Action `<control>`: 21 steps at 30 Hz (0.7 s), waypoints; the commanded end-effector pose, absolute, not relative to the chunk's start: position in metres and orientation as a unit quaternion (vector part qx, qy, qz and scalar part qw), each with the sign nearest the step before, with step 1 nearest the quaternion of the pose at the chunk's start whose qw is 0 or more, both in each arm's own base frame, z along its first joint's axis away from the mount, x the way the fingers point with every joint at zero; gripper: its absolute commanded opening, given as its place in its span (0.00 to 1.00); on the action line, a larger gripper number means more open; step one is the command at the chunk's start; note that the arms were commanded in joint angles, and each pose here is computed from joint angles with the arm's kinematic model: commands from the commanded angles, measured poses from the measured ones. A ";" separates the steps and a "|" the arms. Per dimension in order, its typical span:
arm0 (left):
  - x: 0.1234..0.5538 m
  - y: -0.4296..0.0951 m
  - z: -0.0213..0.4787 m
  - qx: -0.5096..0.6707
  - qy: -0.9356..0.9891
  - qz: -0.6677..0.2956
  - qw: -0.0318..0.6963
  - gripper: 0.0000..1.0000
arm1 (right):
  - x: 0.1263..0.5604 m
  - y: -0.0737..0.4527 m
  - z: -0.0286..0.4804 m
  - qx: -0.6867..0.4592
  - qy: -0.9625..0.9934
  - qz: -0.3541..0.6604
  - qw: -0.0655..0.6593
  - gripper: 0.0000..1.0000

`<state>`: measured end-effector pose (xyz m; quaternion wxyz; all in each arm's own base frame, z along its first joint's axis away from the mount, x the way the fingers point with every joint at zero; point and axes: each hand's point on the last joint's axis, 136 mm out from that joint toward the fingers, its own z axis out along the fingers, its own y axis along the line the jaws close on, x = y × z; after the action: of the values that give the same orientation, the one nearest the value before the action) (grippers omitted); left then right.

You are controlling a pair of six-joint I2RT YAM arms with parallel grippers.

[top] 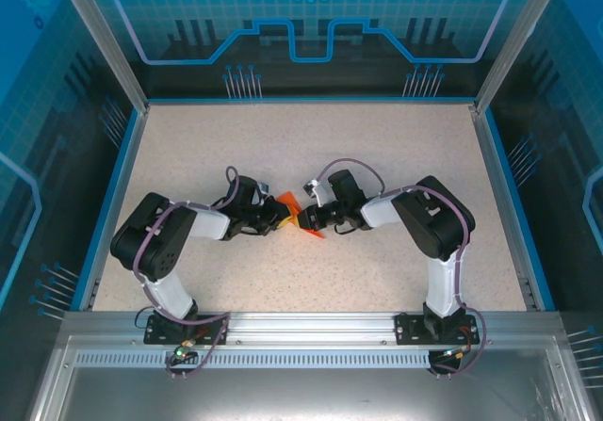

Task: Fold a paper plane with a square sheet of paper (pick it up from the middle)
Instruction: Fold the wing for the fifth time at the center of the table.

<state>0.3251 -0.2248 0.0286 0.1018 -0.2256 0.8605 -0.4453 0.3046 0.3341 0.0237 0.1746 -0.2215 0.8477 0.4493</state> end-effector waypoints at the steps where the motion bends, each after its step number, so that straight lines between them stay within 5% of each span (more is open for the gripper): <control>1: 0.335 -0.229 0.031 -0.207 0.863 -0.445 0.123 0.11 | 0.304 0.329 0.018 -0.218 0.857 0.440 0.158 0.14; 15: 0.342 -0.234 0.041 -0.181 0.864 -0.449 0.135 0.10 | 0.299 0.321 0.008 -0.210 0.877 0.412 0.129 0.18; 21: 0.345 -0.234 0.044 -0.177 0.864 -0.451 0.140 0.09 | 0.300 0.319 0.005 -0.202 0.882 0.406 0.129 0.10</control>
<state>0.3403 -0.2314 0.0408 0.1287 -0.1940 0.8605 -0.4532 0.3053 0.3318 0.0205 0.1565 -0.2205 0.8608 0.4311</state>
